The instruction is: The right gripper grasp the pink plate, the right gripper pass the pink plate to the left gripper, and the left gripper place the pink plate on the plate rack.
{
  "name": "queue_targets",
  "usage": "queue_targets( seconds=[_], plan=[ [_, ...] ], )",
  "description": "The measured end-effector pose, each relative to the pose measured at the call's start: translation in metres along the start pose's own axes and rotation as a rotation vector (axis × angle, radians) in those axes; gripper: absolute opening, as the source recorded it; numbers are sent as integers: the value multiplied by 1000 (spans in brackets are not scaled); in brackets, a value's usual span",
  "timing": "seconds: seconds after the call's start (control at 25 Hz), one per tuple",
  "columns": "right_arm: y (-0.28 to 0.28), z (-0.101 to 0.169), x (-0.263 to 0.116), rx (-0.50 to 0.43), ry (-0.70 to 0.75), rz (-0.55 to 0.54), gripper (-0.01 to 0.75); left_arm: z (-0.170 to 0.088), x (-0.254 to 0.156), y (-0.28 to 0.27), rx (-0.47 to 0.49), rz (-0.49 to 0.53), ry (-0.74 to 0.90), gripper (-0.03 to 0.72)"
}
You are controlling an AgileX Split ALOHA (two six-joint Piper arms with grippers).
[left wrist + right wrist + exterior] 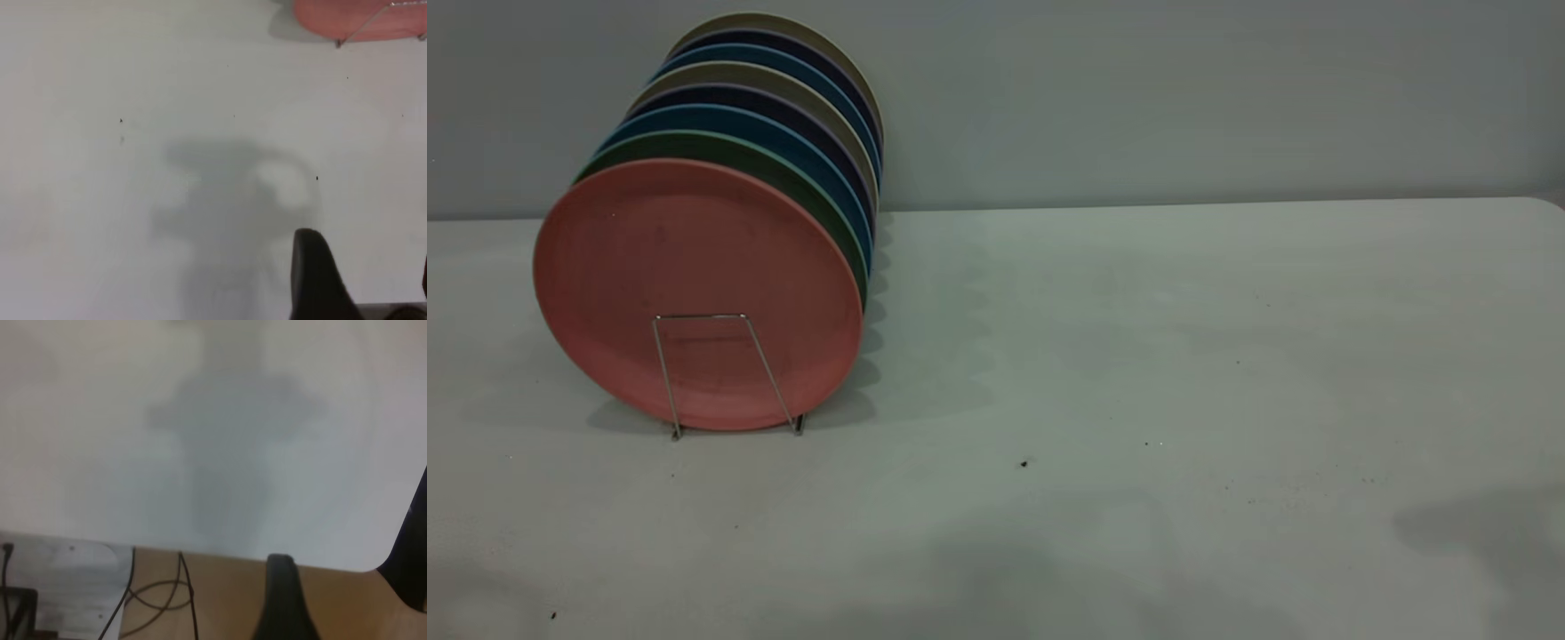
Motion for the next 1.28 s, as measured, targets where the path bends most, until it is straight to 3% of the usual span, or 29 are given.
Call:
queue_targets(
  seconds=[0.28, 0.52, 0.96, 1.12, 1.28],
  plan=[
    [-29, 11, -69, 101, -66, -136, 552, 1, -65, -28, 0, -106, -9, 414],
    [-21, 21, -124, 155, -105, -229, 552, 1, -110, -47, -17, -175, -29, 414],
    [-5, 27, -193, 130, -86, -499, 552, 2, -174, -63, -13, -240, -40, 414],
    [-12, 26, -206, 112, -82, -615, 552, 2, -188, -66, -12, -328, -39, 414],
    [-14, 26, -213, 106, -80, -663, 552, 2, -196, -72, -8, -403, -21, 414]
  ],
)
Point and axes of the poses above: a point on each arm's last joint axis where the gripper is mounted, y pointing out along that axis toward the gripper, z along the wrist's bending axis when the last joint is at zero, x = y × z, the point moved 1 cm from there along y, pointing out along that axis toward the gripper
